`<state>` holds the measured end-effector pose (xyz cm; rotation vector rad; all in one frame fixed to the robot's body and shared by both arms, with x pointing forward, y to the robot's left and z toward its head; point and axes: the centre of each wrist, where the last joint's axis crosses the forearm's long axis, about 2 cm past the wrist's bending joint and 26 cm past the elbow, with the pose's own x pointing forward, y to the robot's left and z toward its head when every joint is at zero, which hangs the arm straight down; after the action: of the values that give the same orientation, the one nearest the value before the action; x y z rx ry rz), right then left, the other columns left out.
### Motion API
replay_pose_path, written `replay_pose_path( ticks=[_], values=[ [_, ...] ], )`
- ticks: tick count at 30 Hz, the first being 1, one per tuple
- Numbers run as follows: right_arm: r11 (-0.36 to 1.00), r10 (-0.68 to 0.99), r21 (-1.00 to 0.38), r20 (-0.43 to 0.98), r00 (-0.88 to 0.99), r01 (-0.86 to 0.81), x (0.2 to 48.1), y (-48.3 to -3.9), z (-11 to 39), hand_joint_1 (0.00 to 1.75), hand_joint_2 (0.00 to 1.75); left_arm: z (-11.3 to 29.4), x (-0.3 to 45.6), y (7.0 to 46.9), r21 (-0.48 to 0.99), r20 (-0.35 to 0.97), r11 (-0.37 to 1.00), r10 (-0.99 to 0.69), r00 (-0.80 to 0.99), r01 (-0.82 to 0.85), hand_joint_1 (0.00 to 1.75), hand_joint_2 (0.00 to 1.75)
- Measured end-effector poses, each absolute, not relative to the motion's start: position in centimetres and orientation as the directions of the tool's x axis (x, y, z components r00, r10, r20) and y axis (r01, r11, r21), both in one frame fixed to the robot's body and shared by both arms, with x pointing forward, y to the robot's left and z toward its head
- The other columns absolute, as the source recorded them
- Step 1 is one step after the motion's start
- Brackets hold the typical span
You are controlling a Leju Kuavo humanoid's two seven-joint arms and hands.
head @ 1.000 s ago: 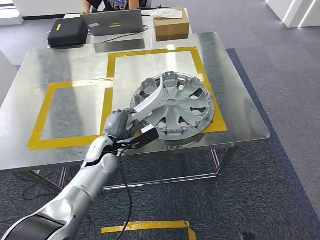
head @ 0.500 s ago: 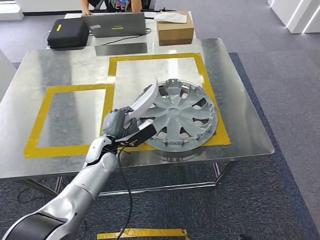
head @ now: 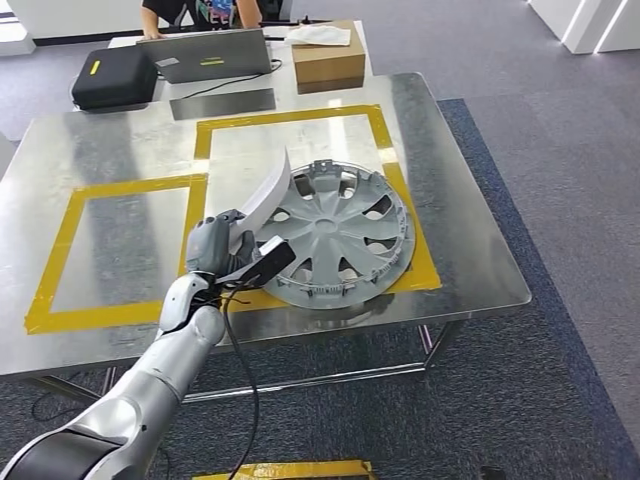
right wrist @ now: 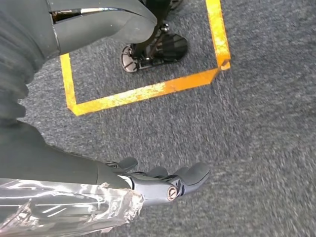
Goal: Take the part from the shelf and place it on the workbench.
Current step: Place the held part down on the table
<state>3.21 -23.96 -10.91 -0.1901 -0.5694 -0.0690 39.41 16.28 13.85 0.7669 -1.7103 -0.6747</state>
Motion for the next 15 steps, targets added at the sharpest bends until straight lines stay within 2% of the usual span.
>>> replay_pose_path(
  ticks=[6, 15],
  values=[
    [0.984, 0.0, -0.149, 0.544, 0.839, 0.096, 3.0, -23.7, -10.9, 0.0, 1.75, 13.9, 40.3, 19.0, 0.77, 0.574, 0.592, -0.805, -0.148, -0.237, 1.75, 1.75],
    [0.988, 0.019, -0.138, 0.542, 0.84, 0.067, 2.6, -24.6, -11.0, 0.0, 1.75, 14.0, 41.6, 23.9, 0.861, 0.427, 0.404, -0.904, 0.009, -0.31, 1.75, 1.75]
  ],
)
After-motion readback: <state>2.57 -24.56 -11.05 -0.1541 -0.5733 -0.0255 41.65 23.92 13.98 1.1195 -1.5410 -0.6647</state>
